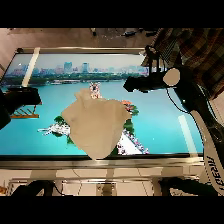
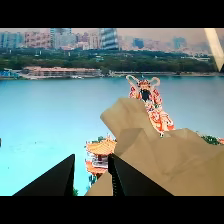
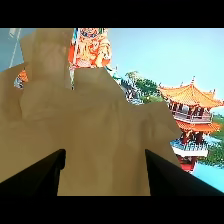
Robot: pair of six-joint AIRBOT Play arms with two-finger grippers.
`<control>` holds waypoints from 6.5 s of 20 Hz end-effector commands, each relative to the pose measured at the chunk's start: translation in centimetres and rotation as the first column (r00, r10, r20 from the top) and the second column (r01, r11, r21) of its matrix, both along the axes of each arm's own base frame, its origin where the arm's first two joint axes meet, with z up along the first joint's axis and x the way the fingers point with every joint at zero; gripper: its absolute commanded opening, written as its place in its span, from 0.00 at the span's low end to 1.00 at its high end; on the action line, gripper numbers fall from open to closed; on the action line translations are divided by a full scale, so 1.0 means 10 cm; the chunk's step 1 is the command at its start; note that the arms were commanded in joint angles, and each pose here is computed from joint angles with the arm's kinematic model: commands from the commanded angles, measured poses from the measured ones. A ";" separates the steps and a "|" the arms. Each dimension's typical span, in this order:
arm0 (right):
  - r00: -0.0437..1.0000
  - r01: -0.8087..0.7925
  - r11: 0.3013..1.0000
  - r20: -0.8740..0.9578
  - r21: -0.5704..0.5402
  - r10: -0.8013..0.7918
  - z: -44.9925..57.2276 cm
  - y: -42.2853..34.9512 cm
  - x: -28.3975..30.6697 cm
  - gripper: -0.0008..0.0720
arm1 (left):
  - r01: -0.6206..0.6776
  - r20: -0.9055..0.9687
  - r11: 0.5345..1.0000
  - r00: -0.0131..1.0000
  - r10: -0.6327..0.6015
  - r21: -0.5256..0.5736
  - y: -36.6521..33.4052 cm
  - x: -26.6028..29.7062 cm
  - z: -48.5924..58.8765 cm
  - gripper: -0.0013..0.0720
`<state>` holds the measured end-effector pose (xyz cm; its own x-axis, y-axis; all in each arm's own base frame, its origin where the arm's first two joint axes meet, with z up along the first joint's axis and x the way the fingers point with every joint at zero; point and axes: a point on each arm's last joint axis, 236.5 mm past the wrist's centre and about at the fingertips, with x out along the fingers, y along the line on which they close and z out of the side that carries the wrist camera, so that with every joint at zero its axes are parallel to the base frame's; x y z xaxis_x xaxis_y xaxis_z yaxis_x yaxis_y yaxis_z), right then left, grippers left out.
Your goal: Fold the clothes and pants, and hang the long-sleeved shirts on hangers.
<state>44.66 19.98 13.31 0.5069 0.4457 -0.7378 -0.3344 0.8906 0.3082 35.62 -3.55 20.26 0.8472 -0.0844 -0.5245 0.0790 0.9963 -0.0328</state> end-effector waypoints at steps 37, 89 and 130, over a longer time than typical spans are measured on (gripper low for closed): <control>0.714 -0.648 0.691 0.061 -0.320 0.697 -1.75 2.73 -1.12 0.67 | 0.012 -0.246 0.986 0.969 0.030 0.165 0.24 -0.11 -0.66 0.62; 0.756 -0.616 0.707 -0.009 -0.348 0.654 0.39 1.74 -1.28 0.05 | 0.281 -0.257 0.960 0.926 -0.275 -0.013 -0.51 -0.08 -0.97 0.38; 0.833 -0.551 0.690 -0.264 -0.470 0.486 0.07 -0.15 -1.95 0.04 | 0.877 -0.263 0.434 0.477 -0.839 0.208 -2.31 0.10 -2.43 0.06</control>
<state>25.11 18.28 13.81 0.2042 0.1472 -0.9678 -0.7851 0.6151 -0.0721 35.96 -26.92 -4.17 0.3336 -0.5842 -0.7399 0.9303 0.3310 0.1581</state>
